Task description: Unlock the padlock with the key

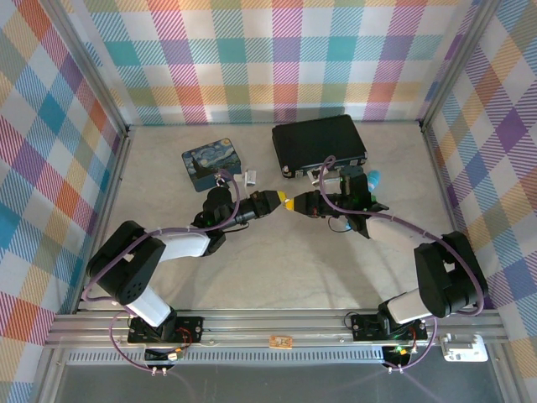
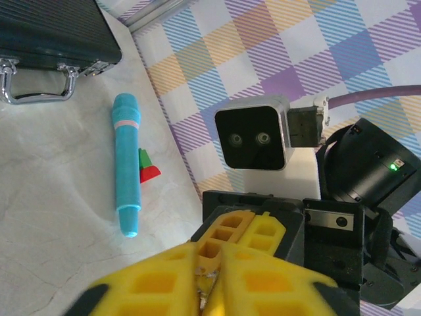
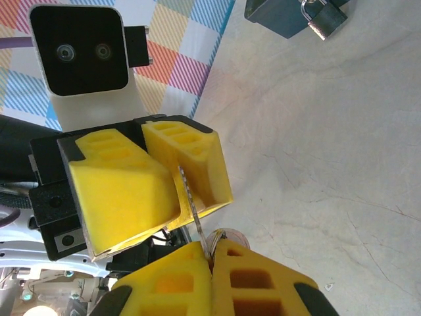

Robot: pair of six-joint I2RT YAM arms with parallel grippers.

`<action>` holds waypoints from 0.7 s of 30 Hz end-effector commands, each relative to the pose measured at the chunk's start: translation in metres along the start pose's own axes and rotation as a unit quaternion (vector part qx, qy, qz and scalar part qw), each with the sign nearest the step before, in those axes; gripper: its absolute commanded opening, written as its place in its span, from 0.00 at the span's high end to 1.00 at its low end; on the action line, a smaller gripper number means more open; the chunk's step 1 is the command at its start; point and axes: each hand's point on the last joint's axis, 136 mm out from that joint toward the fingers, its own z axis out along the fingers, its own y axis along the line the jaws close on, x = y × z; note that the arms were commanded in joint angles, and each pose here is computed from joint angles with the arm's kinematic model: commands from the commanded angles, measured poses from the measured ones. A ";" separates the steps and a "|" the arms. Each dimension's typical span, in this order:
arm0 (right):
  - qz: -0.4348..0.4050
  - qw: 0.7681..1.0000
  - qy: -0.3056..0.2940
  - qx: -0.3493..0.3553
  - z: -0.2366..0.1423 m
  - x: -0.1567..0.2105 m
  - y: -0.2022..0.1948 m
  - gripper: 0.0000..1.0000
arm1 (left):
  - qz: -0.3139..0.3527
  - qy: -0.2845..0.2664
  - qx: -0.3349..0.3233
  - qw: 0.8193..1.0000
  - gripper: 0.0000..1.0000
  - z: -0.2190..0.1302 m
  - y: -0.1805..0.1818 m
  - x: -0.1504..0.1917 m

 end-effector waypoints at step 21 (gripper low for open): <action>-0.085 0.996 -0.036 -0.011 -0.009 -0.012 0.019 0.61 | 0.009 -0.012 0.049 0.999 1.00 0.001 -0.027 -0.008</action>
